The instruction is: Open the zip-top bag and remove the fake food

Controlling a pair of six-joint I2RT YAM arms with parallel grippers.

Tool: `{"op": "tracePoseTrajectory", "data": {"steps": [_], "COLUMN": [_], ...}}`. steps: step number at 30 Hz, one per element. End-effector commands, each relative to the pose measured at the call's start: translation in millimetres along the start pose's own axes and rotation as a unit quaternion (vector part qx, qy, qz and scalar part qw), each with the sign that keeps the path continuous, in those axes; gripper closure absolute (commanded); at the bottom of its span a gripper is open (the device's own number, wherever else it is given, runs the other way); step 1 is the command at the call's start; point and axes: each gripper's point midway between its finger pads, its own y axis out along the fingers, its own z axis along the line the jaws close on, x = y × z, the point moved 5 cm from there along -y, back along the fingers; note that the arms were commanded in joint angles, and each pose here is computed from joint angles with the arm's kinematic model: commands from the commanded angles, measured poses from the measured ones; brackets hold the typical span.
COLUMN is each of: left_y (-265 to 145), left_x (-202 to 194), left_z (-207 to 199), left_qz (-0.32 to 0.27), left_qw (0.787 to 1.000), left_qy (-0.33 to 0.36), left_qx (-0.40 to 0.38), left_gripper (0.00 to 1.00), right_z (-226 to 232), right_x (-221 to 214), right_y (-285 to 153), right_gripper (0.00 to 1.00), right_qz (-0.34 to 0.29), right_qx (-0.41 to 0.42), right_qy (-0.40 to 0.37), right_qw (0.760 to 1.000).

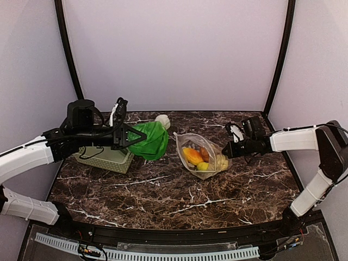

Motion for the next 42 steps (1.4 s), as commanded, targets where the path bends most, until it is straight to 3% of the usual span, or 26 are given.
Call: {"op": "tracePoseTrajectory", "data": {"steps": [1,4,7,12,21,27,31,32,37,42], "left_y": [-31.8,-60.7,-86.8,-107.1,-120.0,-105.9,-92.5,-91.1,-83.0,-75.2], "left_x": [14.8,22.1,27.2,25.0,33.4,26.8,25.5,25.3,33.7,45.6], "left_z": [31.0,47.9,67.6,101.6,169.7,209.2,225.3,227.3,225.2,197.6], "left_qz": [-0.096,-0.166,-0.226,-0.245,-0.263,-0.228,-0.212,-0.207,-0.201,-0.186], "left_qw": [0.985,0.954,0.907,0.851,0.801,0.793,0.799,0.800,0.820,0.861], "left_qy": [-0.015,-0.045,-0.071,-0.106,-0.165,-0.205,-0.207,-0.206,-0.178,-0.080], "left_qx": [0.145,0.247,0.348,0.453,0.511,0.526,0.523,0.524,0.506,0.467], "left_gripper": [0.99,0.99,0.99,0.99,0.99,0.99,0.98,0.94,0.49,0.22], "right_z": [1.2,2.0,3.5,5.5,9.2,10.2,10.3,10.6,11.2,12.6], "right_x": [1.8,2.0,3.0,4.6,5.7,3.5,1.6,1.3,1.6,3.0], "right_y": [-5.2,-5.6,-5.7,-6.6,-12.0,-10.2,-8.9,-9.1,-8.4,-9.2], "right_gripper": [1.00,1.00,1.00,1.00,1.00,1.00,1.00,1.00,1.00,1.00], "right_qz": [-0.007,-0.008,-0.009,-0.011,-0.016,-0.014,-0.013,-0.013,-0.013,-0.014], "right_qx": [0.008,0.011,0.016,0.022,0.032,0.040,0.043,0.044,0.048,0.051], "right_qy": [0.005,0.005,0.004,0.005,0.003,0.005,0.006,0.006,0.005,0.005], "right_qw": [1.000,1.000,1.000,1.000,0.999,0.999,0.999,0.999,0.999,0.999]}}
